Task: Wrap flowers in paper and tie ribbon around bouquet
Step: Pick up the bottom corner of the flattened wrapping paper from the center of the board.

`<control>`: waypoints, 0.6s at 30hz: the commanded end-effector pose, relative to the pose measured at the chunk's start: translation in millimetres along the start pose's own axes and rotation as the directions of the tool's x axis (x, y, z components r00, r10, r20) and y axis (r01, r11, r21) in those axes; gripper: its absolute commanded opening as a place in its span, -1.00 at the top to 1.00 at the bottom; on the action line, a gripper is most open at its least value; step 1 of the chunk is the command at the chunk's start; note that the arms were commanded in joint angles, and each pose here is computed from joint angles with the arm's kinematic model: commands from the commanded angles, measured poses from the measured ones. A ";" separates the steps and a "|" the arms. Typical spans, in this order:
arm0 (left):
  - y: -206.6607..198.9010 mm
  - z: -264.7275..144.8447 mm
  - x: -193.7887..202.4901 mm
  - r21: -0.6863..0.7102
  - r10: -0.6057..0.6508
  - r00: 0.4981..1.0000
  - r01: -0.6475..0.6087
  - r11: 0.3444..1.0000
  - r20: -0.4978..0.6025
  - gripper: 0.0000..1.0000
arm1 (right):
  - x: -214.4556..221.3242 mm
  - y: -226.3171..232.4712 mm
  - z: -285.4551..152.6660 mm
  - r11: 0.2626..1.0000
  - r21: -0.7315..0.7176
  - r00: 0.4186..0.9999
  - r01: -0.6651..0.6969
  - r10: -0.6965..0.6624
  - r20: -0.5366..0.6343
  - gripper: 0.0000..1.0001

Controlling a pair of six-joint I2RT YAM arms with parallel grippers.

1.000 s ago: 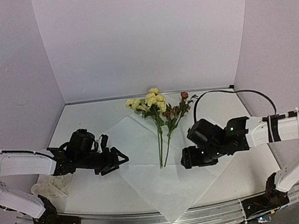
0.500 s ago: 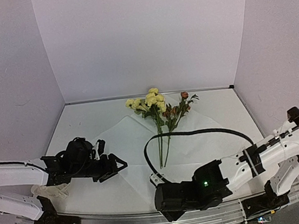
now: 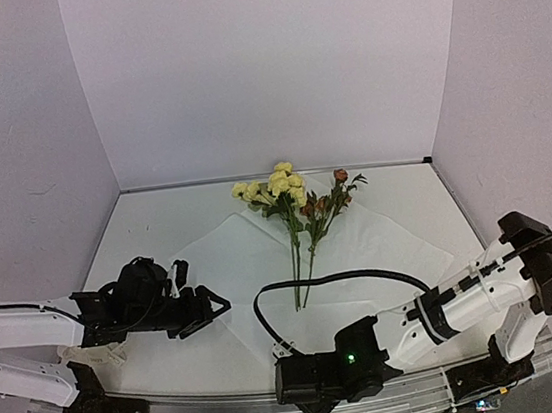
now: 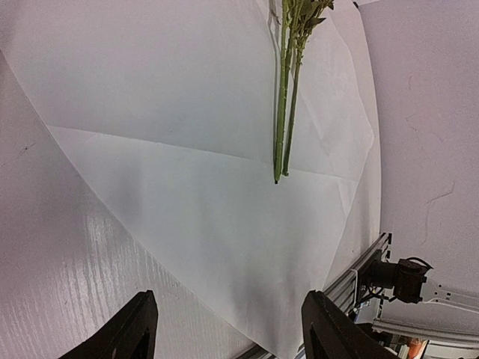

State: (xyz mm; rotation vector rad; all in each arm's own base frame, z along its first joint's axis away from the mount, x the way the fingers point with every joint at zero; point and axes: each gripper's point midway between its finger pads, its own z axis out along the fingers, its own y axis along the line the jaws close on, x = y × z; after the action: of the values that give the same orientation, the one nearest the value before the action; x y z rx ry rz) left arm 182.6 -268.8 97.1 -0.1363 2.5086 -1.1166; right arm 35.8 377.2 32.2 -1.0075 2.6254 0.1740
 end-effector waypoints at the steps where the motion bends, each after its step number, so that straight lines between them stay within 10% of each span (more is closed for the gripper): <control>1: -1.0 -0.2 -1.9 0.001 0.000 1.000 0.000 1.000 0.016 -0.38 | 7.2 8.4 3.7 1.000 -0.025 1.000 0.002 -0.003 -0.026 -0.17; 18: -3.5 0.7 -4.5 -0.001 0.004 1.000 -0.004 1.000 0.022 -0.37 | 20.1 2.6 21.5 1.000 -0.013 0.999 -0.013 0.013 -0.049 0.14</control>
State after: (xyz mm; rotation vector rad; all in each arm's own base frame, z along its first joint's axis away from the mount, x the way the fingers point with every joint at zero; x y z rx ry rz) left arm 182.9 -268.4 94.7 -0.1389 2.5144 -1.1071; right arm 26.0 380.4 16.6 -1.0188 2.6644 0.2057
